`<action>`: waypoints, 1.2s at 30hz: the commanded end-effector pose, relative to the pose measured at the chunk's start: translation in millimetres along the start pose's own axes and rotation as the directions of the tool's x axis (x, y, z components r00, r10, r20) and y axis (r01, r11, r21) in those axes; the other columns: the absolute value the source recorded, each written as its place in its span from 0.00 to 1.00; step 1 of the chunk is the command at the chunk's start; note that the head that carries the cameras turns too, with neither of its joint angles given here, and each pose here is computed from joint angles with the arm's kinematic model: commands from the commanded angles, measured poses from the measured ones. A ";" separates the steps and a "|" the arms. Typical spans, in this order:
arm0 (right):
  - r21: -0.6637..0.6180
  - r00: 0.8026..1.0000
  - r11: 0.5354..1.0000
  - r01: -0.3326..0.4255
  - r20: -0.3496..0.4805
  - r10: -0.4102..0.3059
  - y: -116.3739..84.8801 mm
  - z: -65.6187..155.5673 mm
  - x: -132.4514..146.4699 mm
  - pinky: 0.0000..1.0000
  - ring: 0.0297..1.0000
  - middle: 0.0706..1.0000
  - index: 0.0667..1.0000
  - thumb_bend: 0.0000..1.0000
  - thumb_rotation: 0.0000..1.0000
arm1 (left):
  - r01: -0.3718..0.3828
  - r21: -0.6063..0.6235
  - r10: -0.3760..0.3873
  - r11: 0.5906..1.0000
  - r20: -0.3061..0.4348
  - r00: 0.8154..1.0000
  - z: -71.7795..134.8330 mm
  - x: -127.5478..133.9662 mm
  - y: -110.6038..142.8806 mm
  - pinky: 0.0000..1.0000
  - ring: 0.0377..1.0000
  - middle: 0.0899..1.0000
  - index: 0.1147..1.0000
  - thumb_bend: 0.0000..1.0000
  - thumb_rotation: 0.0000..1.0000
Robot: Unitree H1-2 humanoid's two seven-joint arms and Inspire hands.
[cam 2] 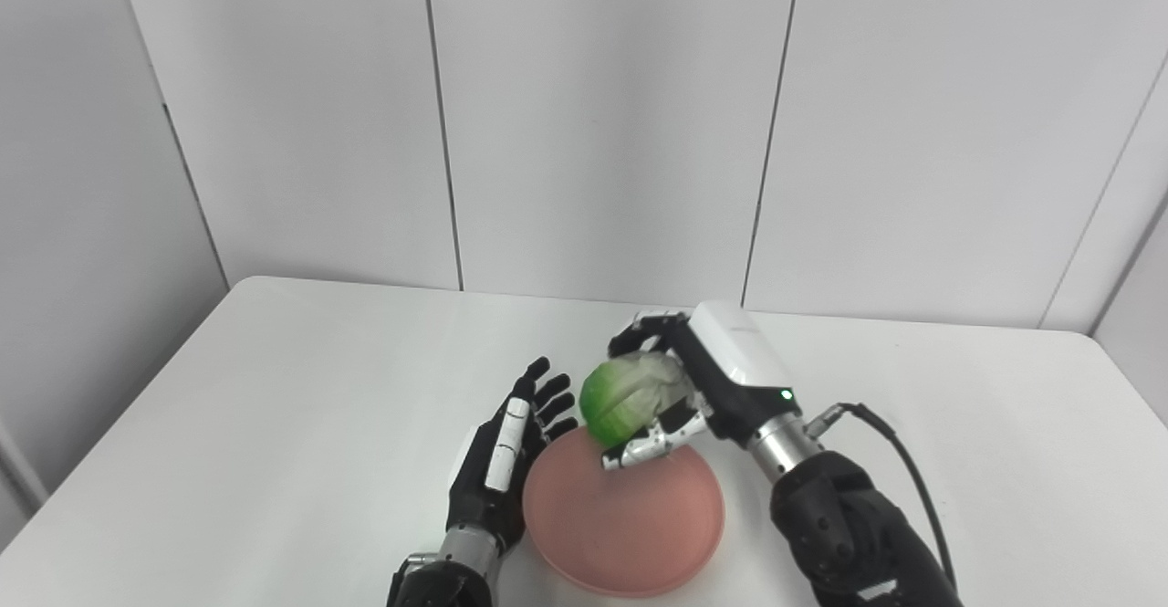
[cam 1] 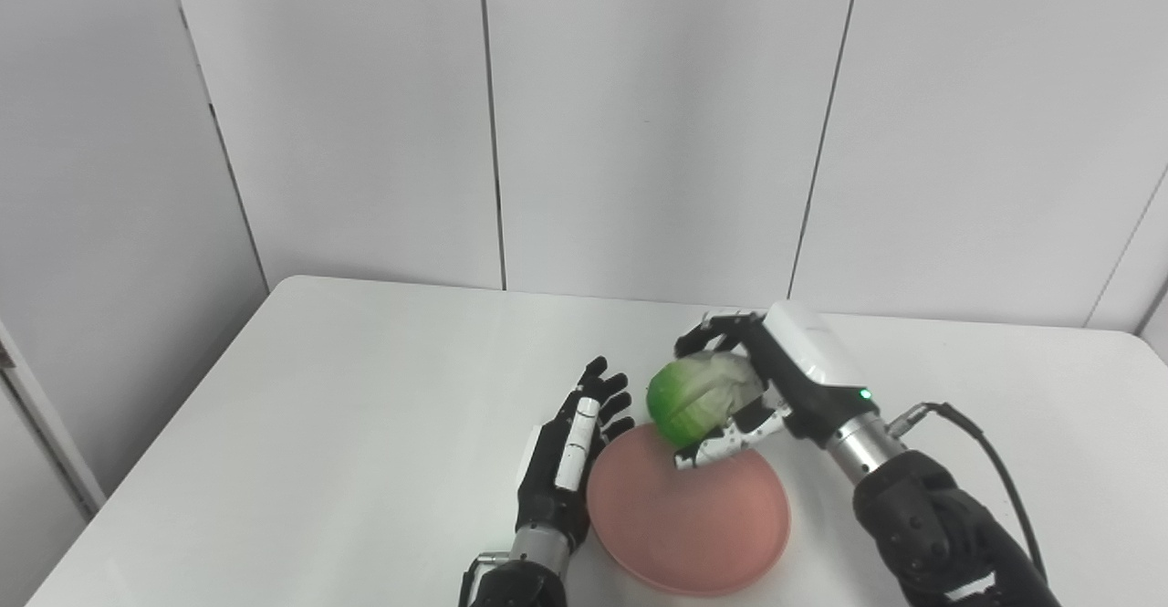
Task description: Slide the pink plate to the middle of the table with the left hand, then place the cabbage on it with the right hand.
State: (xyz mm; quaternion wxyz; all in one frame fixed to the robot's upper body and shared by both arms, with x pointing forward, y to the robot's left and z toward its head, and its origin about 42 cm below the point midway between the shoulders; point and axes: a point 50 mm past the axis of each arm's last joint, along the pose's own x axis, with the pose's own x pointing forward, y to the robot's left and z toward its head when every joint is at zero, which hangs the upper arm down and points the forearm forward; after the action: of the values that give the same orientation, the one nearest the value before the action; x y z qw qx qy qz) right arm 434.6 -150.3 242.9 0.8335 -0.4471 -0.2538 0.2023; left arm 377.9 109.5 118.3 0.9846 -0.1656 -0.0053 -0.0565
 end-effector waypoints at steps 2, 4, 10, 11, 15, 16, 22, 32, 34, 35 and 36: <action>-0.037 0.997 0.998 0.041 0.072 -0.038 -8.5 9.1 7.6 0.17 0.19 0.24 0.44 0.52 0.14 | -0.023 0.013 0.023 1.000 -0.041 0.999 -8.9 -6.2 5.8 0.78 0.88 0.87 0.88 0.80 0.84; -0.049 0.998 0.999 0.024 0.061 -0.021 -1.4 7.9 4.9 0.17 0.20 0.25 0.44 0.52 0.14 | -0.022 0.015 0.023 1.000 -0.039 0.999 -8.3 -6.9 6.8 0.77 0.88 0.87 0.88 0.80 0.85; -0.053 0.999 0.998 -0.030 0.035 0.032 13.4 6.8 -2.6 0.17 0.20 0.24 0.44 0.52 0.14 | -0.020 0.014 0.020 1.000 -0.039 0.999 -5.1 -8.6 7.7 0.77 0.88 0.87 0.89 0.78 0.85; -0.054 0.999 0.998 -0.041 0.030 0.043 15.4 6.5 -4.1 0.17 0.20 0.24 0.44 0.52 0.14 | -0.022 0.013 0.023 1.000 -0.039 0.999 -4.7 -9.0 7.9 0.77 0.88 0.87 0.89 0.78 0.85; -0.060 0.996 0.994 -0.090 0.013 0.091 22.5 5.4 -10.2 0.18 0.21 0.26 0.44 0.52 0.14 | -0.023 0.011 0.023 1.000 -0.041 0.999 -3.9 -10.6 9.8 0.76 0.87 0.87 0.90 0.78 0.84; -0.062 0.994 0.993 -0.104 0.011 0.105 23.6 5.0 -11.2 0.18 0.21 0.26 0.44 0.52 0.14 | -0.022 0.011 0.023 1.000 -0.042 0.999 -3.7 -11.0 10.3 0.77 0.88 0.87 0.90 0.78 0.84; -0.084 0.984 0.980 -0.178 -0.022 0.177 23.3 5.4 -15.4 0.20 0.23 0.28 0.44 0.52 0.14 | -0.023 -0.008 0.022 1.000 -0.046 0.999 0.5 -11.8 11.0 0.80 0.88 0.87 0.89 0.80 0.82; -0.144 0.976 0.966 -0.217 -0.065 0.209 24.4 0.5 -20.1 0.39 0.43 0.52 0.64 0.92 0.79 | -0.037 -0.008 0.036 0.999 -0.055 0.998 -0.3 -13.6 15.7 0.80 0.88 0.86 0.87 0.83 0.81; -0.137 0.972 0.963 -0.231 -0.078 0.222 24.0 0.3 -21.3 0.42 0.46 0.56 0.69 0.97 0.86 | -0.040 -0.001 0.040 0.999 -0.054 0.998 1.0 -14.0 16.7 0.81 0.88 0.86 0.88 0.84 0.81; -0.135 0.970 0.962 -0.239 -0.088 0.229 24.1 -0.4 -22.1 0.44 0.47 0.58 0.71 0.99 0.88 | -0.042 -0.003 0.042 0.999 -0.052 0.998 2.0 -14.1 17.3 0.81 0.88 0.86 0.88 0.84 0.81; -0.134 0.968 0.960 -0.245 -0.095 0.233 24.1 -0.8 -22.7 0.50 0.54 0.67 0.75 1.00 0.93 | -0.044 -0.005 0.044 0.999 -0.050 0.998 2.8 -14.2 17.7 0.82 0.87 0.86 0.87 0.84 0.81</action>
State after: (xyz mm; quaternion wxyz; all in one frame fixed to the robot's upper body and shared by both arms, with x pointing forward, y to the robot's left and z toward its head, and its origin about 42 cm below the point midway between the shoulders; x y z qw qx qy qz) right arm 411.1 -149.6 205.0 0.7774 -0.5374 -0.1756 0.2757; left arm 369.6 121.8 121.5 0.9848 -0.1666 0.0039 -0.0493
